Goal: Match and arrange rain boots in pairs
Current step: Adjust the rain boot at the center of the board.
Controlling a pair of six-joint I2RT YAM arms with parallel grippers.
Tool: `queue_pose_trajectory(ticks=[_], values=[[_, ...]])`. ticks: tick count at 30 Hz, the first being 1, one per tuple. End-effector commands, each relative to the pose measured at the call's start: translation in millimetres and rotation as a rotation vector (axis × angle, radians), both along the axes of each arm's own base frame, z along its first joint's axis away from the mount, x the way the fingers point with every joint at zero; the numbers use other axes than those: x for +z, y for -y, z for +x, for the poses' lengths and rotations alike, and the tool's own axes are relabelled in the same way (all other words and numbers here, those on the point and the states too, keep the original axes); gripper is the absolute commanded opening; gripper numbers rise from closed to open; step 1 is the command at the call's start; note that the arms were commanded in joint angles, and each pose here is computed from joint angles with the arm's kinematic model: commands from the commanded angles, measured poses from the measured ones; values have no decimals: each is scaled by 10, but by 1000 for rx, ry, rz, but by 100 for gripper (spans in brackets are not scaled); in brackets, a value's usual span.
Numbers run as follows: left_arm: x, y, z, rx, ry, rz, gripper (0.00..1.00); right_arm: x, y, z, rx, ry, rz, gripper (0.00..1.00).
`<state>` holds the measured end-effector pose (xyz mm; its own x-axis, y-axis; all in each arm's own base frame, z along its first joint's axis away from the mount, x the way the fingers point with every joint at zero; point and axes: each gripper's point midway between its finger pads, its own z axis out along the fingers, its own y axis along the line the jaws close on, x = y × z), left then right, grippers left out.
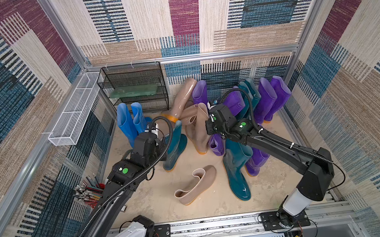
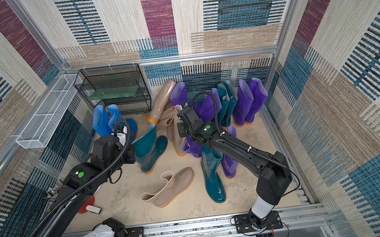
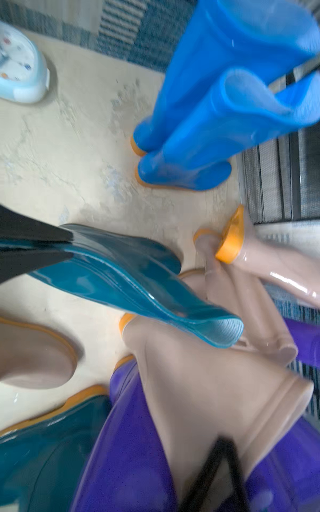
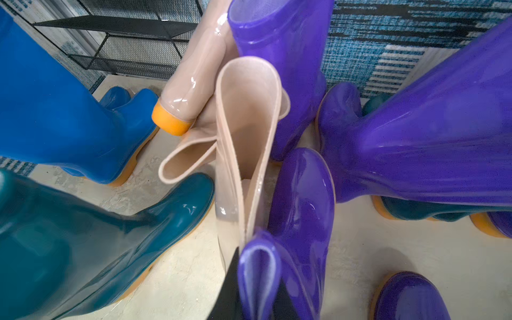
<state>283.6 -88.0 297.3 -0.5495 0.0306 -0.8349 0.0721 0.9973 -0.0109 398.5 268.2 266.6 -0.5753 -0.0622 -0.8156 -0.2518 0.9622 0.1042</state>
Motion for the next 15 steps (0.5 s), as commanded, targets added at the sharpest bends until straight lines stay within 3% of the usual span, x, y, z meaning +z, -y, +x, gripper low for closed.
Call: queue_pose_trajectory(ticks=[1,15], values=[[116,-395,-64,192,46,56,0,107,97,27,-27,31,2,0],[-158,-1162,-662,502,-34,69,0,218,300,-68,-72,49,-19,1]])
